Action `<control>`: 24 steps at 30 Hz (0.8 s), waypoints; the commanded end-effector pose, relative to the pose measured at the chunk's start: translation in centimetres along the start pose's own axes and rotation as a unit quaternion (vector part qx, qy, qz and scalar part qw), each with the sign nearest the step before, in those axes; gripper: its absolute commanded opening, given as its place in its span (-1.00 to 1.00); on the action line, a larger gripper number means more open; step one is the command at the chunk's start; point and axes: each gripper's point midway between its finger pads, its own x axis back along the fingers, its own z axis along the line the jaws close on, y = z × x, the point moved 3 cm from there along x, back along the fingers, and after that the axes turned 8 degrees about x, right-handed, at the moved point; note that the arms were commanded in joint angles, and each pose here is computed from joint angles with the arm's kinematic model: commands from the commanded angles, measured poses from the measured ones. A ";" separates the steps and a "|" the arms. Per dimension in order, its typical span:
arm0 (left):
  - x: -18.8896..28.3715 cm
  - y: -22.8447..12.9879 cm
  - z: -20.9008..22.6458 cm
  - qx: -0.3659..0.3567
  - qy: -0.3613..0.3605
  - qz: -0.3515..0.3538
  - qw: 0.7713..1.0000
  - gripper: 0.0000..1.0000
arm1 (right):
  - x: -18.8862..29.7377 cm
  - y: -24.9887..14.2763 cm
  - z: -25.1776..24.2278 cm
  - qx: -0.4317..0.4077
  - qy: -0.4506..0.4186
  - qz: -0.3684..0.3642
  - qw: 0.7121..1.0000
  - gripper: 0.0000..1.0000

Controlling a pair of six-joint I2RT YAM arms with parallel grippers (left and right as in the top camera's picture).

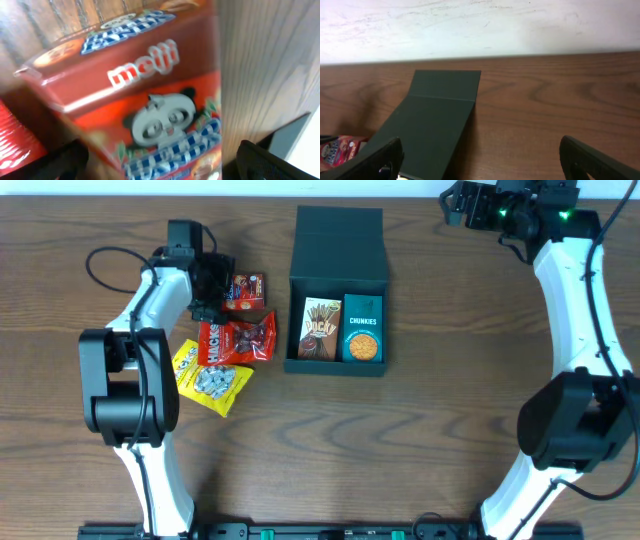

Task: Pack container
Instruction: 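Move the left gripper over the red Hello Panda box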

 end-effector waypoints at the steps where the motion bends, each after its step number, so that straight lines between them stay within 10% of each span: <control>1: 1.4 0.8 -1.6 -0.070 0.000 -0.039 0.997 0.92 | 0.9 0.9 0.0 -0.003 -0.004 -0.013 1.000 0.98; 14: 5.5 -0.7 -8.7 -0.296 -0.074 -0.122 0.944 0.96 | 0.9 0.9 0.0 -0.013 -0.003 -0.013 1.000 0.98; 16: 5.6 -1.8 -10.6 -0.351 -0.111 -0.136 0.920 0.67 | 0.9 0.9 0.0 -0.014 -0.003 -0.013 1.000 0.99; 20: 5.8 -3.4 -13.3 -0.392 -0.163 -0.171 0.889 -0.57 | 0.9 0.9 0.0 -0.015 -0.003 -0.012 1.000 0.99; 24: 5.6 -2.3 -13.6 -0.381 -0.147 -0.232 0.883 -0.88 | 0.9 0.7 0.0 -0.016 -0.003 -0.009 1.000 0.99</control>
